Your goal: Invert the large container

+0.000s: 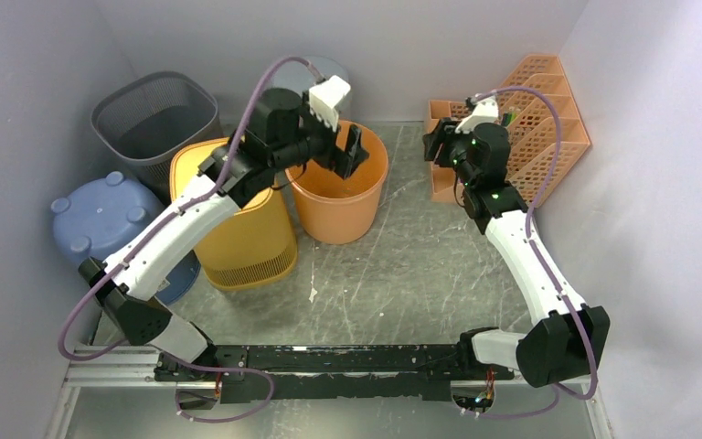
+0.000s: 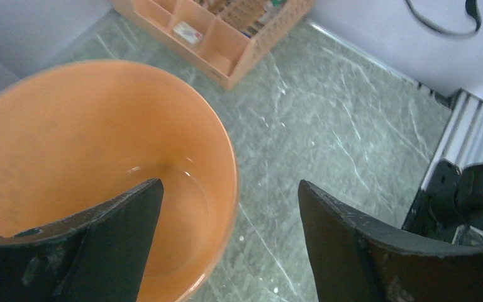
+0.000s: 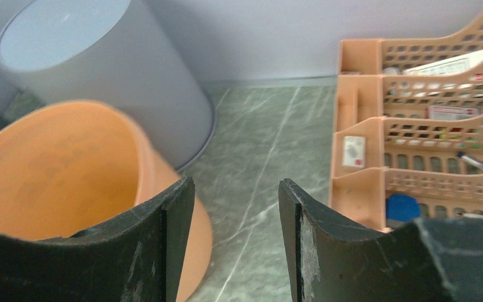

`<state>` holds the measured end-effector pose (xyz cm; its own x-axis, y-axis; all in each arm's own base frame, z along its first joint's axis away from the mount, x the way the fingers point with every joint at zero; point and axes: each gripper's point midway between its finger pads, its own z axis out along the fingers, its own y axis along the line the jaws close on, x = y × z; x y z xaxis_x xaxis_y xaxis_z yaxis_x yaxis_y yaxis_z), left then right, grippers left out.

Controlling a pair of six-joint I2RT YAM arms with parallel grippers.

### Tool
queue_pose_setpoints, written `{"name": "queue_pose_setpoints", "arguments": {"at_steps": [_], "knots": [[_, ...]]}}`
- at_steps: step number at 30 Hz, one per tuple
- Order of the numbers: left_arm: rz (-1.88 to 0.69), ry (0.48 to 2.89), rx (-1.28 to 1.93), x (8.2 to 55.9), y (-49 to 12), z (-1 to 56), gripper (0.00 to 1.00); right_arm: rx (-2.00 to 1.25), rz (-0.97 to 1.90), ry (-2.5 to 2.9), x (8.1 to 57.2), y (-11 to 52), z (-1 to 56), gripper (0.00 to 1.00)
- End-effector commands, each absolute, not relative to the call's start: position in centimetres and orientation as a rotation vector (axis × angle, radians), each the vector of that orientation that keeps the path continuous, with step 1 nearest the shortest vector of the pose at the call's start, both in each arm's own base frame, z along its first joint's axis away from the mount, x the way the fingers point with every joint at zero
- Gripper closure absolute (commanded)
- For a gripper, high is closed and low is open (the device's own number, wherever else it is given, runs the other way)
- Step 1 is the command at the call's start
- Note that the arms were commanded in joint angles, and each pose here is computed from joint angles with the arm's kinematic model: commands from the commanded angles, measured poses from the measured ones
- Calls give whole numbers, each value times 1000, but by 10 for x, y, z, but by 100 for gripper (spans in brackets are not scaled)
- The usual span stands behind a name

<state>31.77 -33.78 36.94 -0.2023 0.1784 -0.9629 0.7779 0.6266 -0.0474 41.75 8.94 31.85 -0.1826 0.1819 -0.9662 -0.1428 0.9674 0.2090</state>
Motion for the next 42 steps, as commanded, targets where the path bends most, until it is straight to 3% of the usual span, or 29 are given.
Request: {"name": "queue_pose_setpoints", "arguments": {"at_steps": [1,7,9,12,20,30,37,42], "knots": [[-458,1744,566,355,-290,417,3,-185,337,1745,397,134,321,47],[-420,1723,227,418,-181,458,3,-489,450,1700,370,204,342,37],[-402,1714,155,426,-153,466,3,-557,461,1674,362,218,351,29],[-354,1687,66,425,-126,472,3,-702,546,1641,343,250,355,24],[-301,1674,-14,414,-104,455,4,-1108,644,1691,305,334,311,25],[-301,1654,4,404,-101,458,4,-1158,593,1779,318,357,280,25],[-300,1636,10,396,-98,462,4,-1201,564,1881,327,366,234,30],[-285,1639,11,392,-95,460,4,-1220,549,1934,326,364,215,51]]}}
